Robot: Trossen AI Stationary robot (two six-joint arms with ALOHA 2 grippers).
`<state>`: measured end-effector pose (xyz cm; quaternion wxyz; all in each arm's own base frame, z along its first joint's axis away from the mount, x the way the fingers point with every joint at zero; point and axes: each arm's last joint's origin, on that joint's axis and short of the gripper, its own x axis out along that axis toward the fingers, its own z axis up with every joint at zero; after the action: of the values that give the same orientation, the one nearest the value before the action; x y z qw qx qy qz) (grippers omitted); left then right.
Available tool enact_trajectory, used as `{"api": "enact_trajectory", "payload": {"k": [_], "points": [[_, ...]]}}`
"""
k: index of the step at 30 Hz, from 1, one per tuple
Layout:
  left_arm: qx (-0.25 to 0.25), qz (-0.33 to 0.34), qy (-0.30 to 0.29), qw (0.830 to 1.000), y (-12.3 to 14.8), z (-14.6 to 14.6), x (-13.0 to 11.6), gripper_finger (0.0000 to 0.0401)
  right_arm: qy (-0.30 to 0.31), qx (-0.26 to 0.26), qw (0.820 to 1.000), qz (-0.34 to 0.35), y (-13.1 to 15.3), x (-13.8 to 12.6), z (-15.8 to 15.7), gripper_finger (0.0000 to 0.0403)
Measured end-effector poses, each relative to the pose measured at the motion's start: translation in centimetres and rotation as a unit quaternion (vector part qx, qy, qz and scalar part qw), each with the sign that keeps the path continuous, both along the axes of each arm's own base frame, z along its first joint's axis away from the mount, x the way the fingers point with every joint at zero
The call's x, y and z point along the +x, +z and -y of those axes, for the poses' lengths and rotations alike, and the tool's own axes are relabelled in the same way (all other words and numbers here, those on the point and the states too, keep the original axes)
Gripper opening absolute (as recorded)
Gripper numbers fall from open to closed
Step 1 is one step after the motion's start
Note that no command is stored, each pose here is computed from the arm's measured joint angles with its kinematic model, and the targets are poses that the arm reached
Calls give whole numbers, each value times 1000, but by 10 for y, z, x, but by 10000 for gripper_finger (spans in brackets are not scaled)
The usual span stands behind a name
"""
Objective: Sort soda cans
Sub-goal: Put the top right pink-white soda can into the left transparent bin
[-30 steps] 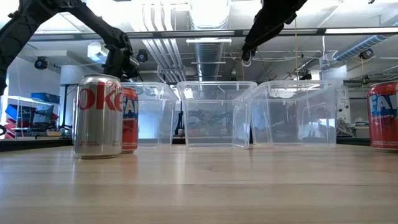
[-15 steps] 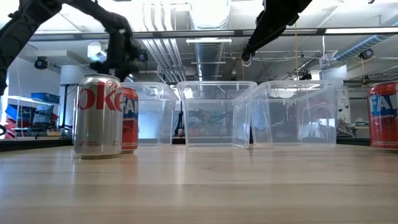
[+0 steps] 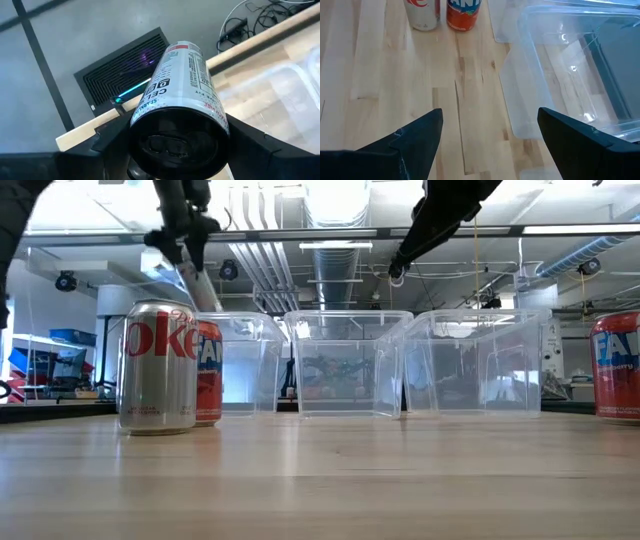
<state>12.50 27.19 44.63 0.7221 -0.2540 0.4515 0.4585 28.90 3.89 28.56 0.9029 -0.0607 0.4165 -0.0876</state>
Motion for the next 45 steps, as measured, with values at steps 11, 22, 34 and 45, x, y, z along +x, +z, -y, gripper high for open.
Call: {"api": "enact_trajectory", "payload": {"k": [11, 22, 34, 45], "points": [[-1, 94, -103, 990, 24, 83, 4, 241, 6, -4, 1000, 10, 2, 2, 0, 320], [-86, -9, -117, 989, -42, 102, 44, 241, 6, -4, 1000, 10, 1, 2, 0, 320], [-148, -66, -107, 981, -103, 49, 96, 241, -1, 1, 1000, 4, 1, 1, 0, 305], [-173, -117, -87, 974, -116, 17, 125, 241, -8, 6, 1000, -6, -1, -1, 1, 311]]}}
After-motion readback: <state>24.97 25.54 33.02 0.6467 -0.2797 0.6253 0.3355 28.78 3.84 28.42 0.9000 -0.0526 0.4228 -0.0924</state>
